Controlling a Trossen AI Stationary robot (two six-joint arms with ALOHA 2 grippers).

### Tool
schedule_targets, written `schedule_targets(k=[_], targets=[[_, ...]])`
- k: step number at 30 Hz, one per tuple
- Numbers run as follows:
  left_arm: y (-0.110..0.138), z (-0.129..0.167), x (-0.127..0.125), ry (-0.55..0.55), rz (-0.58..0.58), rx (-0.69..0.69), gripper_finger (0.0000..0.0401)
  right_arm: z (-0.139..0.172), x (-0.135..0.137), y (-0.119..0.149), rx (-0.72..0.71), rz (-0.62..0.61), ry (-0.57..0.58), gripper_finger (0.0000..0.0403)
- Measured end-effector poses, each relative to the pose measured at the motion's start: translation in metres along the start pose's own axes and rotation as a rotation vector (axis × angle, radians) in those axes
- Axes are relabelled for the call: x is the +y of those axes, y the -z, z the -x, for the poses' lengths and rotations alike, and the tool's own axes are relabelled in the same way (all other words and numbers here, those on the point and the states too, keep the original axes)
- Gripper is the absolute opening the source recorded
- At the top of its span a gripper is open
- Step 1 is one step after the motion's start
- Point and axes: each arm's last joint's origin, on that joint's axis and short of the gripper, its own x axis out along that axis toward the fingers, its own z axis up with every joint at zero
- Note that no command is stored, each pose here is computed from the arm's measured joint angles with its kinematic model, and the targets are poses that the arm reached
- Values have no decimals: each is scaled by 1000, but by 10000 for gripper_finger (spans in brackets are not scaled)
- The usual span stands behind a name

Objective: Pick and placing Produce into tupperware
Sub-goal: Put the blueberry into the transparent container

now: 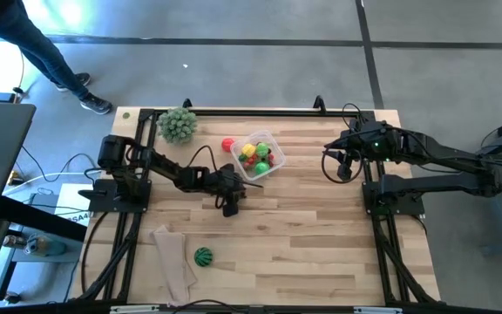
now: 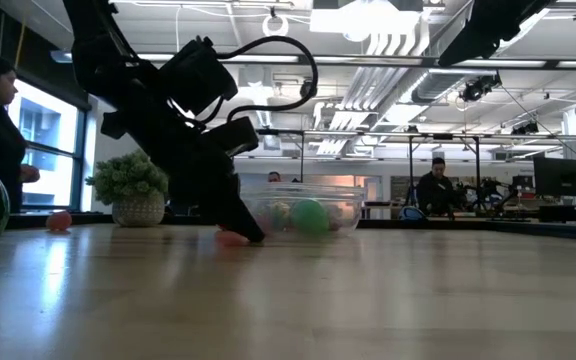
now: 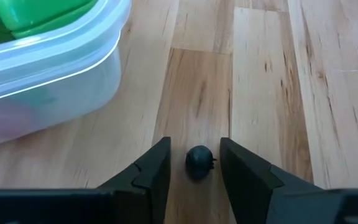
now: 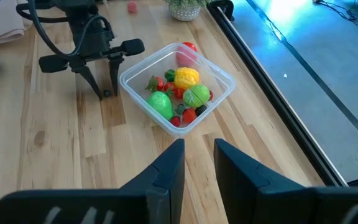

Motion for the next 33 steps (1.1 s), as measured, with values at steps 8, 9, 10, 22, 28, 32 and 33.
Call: schedule_targets(k=[8, 9, 10, 22, 28, 32, 33], targets=[[1, 0, 0, 10, 22, 8, 122, 0, 0, 0, 0, 0, 0, 76], [1, 0, 0, 10, 24, 8, 122, 0, 0, 0, 0, 0, 0, 76], [1, 0, 0, 10, 25, 8, 121, 0, 0, 0, 0, 0, 0, 76], [2, 0, 0, 9, 47, 11, 73, 0, 0, 0, 0, 0, 0, 76], [2, 0, 0, 9, 48, 11, 46, 0, 0, 0, 0, 0, 0, 76], [2, 0, 0, 9, 48, 9, 45, 0, 0, 0, 0, 0, 0, 76], [2, 0, 0, 9, 52, 9, 47, 0, 0, 0, 0, 0, 0, 76]])
